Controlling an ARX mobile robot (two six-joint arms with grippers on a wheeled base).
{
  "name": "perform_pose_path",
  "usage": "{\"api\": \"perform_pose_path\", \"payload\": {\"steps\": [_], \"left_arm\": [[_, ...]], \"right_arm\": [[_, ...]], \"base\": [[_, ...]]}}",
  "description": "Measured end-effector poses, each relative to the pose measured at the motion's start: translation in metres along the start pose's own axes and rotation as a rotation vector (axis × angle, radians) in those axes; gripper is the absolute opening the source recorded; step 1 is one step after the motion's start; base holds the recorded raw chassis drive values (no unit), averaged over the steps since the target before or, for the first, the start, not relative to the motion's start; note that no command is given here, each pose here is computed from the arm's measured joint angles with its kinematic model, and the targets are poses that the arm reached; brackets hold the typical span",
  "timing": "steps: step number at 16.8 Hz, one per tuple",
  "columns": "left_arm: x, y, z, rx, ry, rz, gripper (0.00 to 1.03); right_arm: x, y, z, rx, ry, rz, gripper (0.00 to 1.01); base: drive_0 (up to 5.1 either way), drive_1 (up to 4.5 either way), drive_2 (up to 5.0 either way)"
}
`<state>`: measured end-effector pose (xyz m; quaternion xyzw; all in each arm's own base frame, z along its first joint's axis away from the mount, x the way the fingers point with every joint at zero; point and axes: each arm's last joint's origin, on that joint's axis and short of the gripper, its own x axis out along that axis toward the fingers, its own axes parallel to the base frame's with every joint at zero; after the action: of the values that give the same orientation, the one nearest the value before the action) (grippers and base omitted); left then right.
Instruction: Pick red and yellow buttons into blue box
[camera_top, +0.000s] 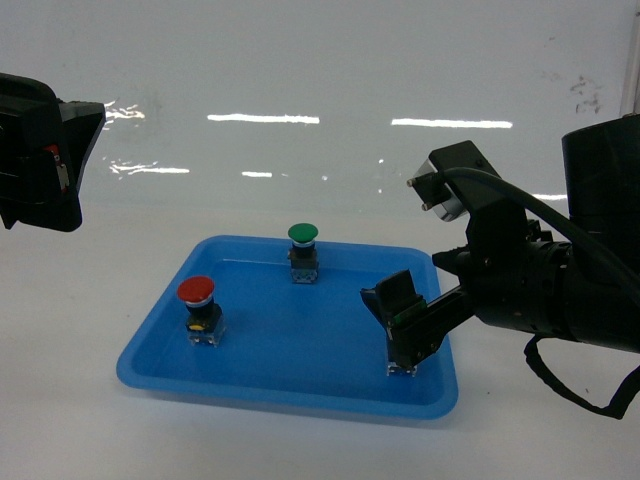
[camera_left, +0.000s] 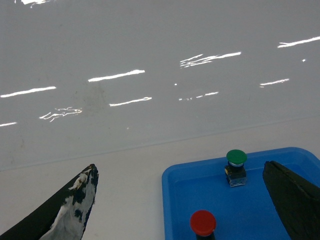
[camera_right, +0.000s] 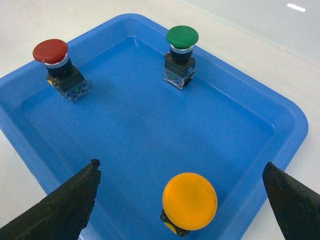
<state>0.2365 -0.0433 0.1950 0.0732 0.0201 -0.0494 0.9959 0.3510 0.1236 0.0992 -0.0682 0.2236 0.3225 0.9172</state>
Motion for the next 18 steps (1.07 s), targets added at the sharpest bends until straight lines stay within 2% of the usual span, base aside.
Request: {"api": "perform_pose_path", "payload": {"steps": [5, 6, 7, 8, 10, 12, 18], "left_arm": [[0.0, 0.0, 0.0, 0.0, 0.0, 0.0, 0.98], [0.0, 0.0, 0.0, 0.0, 0.0, 0.0, 0.98], [0.0, 0.0, 0.0, 0.0, 0.0, 0.0, 0.98], [0.0, 0.0, 0.0, 0.0, 0.0, 0.0, 0.98], [0.0, 0.0, 0.0, 0.0, 0.0, 0.0, 0.98], [0.0, 0.0, 0.0, 0.0, 0.0, 0.0, 0.98], [0.0, 0.0, 0.0, 0.0, 0.0, 0.0, 0.98]], "right_arm": [[0.005, -0.003, 0.002, -0.011, -0.008, -0.016, 0.98], [0.013, -0.005, -0.002, -0.024, -0.014, -0.022, 0.98], [0.021, -0.007, -0.009, -0.022, 0.017, -0.017, 0.98], [0.037, -0.011, -0.012, -0.032, 0.038, 0.003, 0.98], [0.043, -0.014, -0.003, -0.053, 0.011, -0.002, 0.98], [0.048, -0.017, 0.001, -0.057, 0.012, -0.001, 0.98], [0.056, -0.016, -0.016, -0.054, 0.068, 0.012, 0.98]], "base": [[0.0, 0.0, 0.0], [0.0, 0.0, 0.0], [0.0, 0.0, 0.0], [0.0, 0.0, 0.0], [0.0, 0.0, 0.0], [0.0, 0.0, 0.0], [0.0, 0.0, 0.0]]}}
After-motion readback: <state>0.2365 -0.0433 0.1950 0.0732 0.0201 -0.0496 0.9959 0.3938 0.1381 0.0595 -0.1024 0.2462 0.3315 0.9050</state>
